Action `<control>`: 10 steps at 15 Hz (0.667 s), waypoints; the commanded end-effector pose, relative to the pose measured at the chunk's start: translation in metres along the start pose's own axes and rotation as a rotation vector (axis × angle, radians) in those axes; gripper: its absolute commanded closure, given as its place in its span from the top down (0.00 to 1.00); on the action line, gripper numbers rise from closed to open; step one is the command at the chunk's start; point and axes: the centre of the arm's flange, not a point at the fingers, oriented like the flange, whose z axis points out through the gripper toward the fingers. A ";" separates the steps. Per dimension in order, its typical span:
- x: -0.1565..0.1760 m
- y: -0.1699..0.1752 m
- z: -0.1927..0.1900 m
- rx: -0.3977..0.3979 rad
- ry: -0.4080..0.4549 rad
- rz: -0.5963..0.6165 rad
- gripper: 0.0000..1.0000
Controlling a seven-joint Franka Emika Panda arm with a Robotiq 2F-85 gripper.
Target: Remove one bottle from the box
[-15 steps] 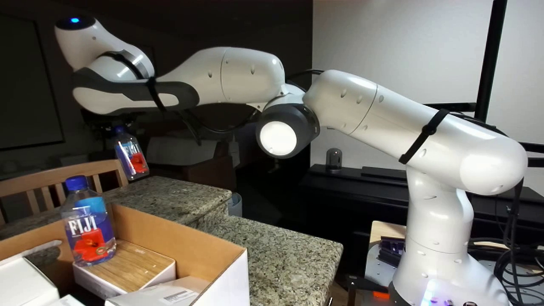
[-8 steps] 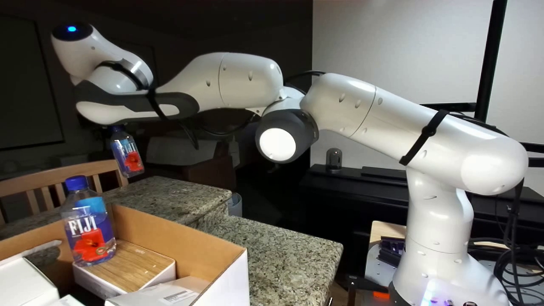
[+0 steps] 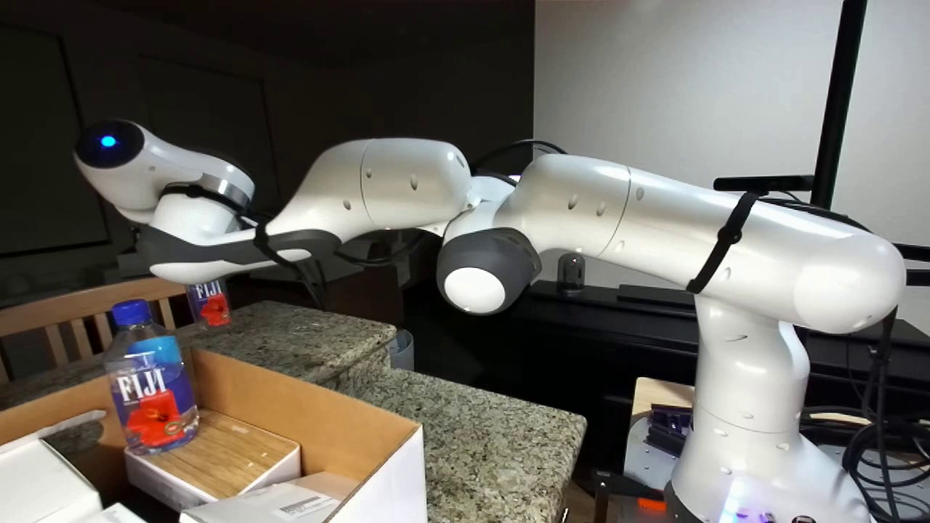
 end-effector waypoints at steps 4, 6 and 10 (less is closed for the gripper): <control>-0.029 0.081 0.011 -0.074 0.004 0.162 0.15; -0.025 0.092 0.021 -0.097 -0.001 0.221 0.15; -0.021 0.107 0.032 -0.119 0.026 0.277 0.15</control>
